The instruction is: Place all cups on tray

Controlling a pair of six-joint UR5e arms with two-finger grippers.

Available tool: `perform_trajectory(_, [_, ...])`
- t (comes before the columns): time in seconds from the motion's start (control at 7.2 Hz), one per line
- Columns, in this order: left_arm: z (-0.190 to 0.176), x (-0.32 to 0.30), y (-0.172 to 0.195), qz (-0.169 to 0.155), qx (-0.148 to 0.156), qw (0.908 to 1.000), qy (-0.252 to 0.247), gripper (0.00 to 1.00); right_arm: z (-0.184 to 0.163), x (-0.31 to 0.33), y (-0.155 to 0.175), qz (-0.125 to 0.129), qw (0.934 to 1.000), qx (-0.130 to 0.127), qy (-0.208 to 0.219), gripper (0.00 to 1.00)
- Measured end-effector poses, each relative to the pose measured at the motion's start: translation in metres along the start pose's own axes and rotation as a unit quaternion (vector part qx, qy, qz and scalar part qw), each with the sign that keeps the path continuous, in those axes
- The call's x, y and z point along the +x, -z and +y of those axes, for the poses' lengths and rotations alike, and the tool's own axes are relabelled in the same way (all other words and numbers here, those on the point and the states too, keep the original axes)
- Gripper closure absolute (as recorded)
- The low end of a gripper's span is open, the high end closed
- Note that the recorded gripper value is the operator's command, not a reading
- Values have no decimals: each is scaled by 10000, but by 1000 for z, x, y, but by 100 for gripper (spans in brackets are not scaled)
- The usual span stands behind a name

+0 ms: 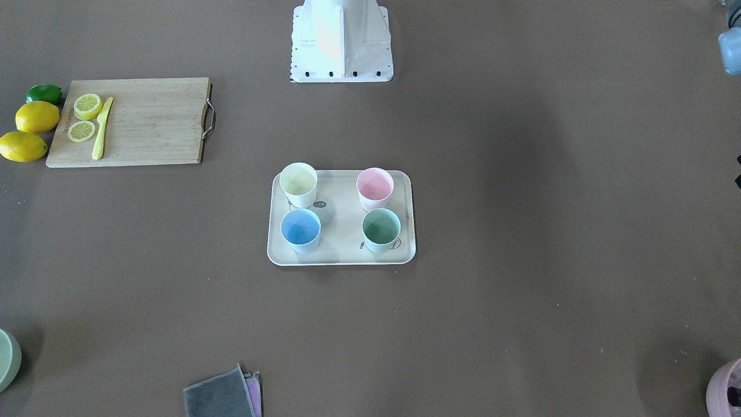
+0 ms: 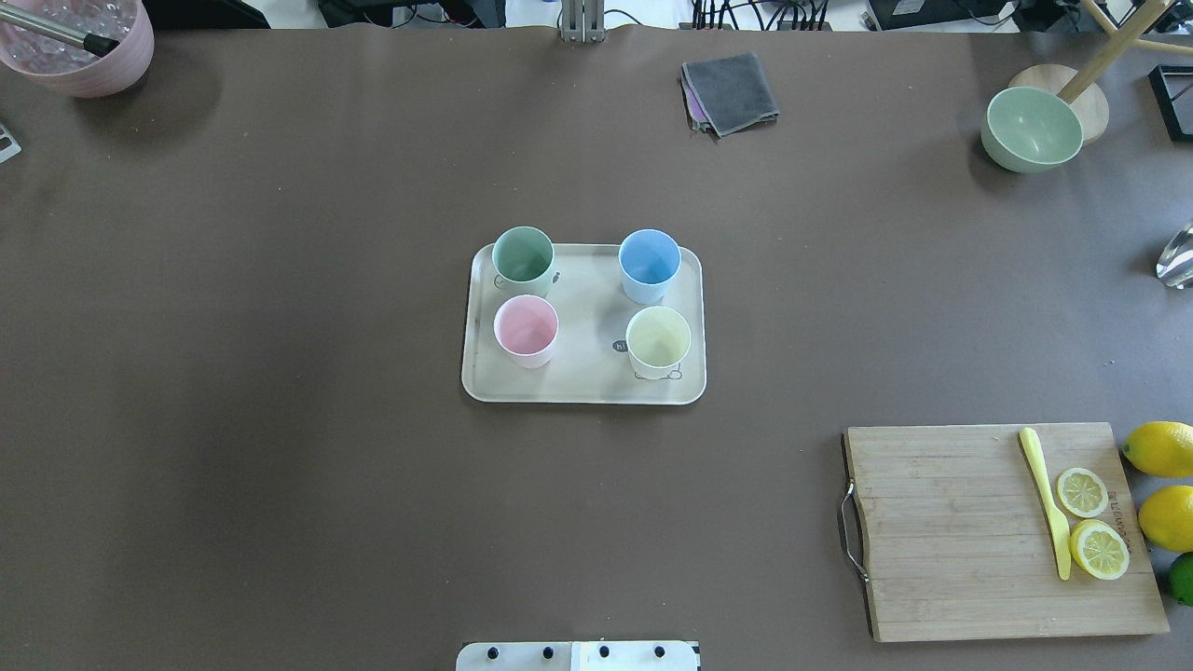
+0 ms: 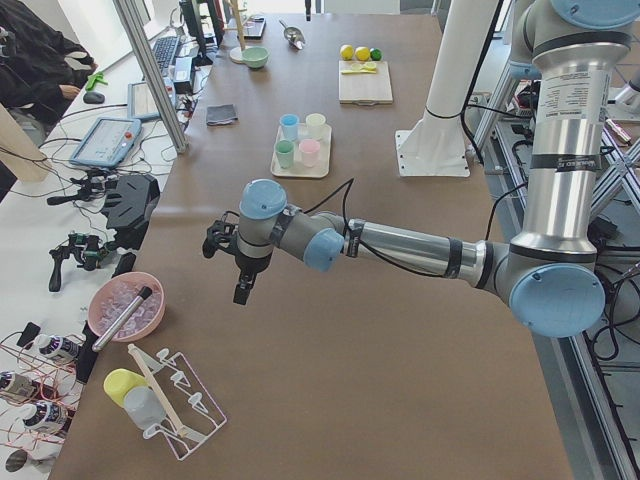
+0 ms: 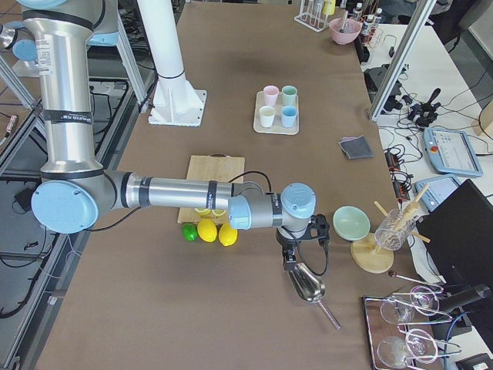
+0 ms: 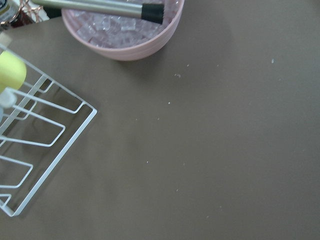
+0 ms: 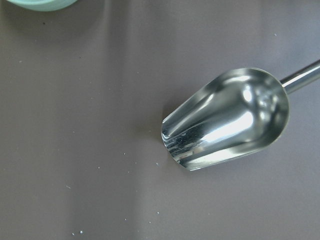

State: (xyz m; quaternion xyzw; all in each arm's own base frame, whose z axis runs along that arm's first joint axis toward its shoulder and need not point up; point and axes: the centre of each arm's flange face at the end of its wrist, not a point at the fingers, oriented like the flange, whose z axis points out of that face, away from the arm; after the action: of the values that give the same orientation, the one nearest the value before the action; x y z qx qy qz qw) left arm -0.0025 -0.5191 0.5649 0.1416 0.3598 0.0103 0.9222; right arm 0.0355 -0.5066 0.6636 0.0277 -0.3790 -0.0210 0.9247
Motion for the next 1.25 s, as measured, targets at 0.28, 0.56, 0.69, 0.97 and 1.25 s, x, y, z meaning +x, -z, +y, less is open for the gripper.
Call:
perform_trajectory(0.28, [20, -20, -2, 46, -104, 9998, 175, 2, 7, 10, 27, -80, 9997, 111, -181, 0])
perform_trajectory(0.56, [25, -24, -4, 35, -137, 9997, 218, 2, 9, -11, 55, -53, 9996, -10, -276, 0])
perform_trajectory(0.69, [24, -23, -4, 41, -139, 9997, 219, 2, 12, -20, 63, -23, 9995, -87, -319, 0])
perform_trajectory(0.97, [25, -24, -5, 42, -168, 9996, 240, 2, 15, -24, 62, -5, 9992, -176, -355, 0])
perform_trajectory(1.25, [35, -29, -6, 64, -227, 9992, 312, 2, 16, -23, 56, -5, 9990, -244, -369, 0])
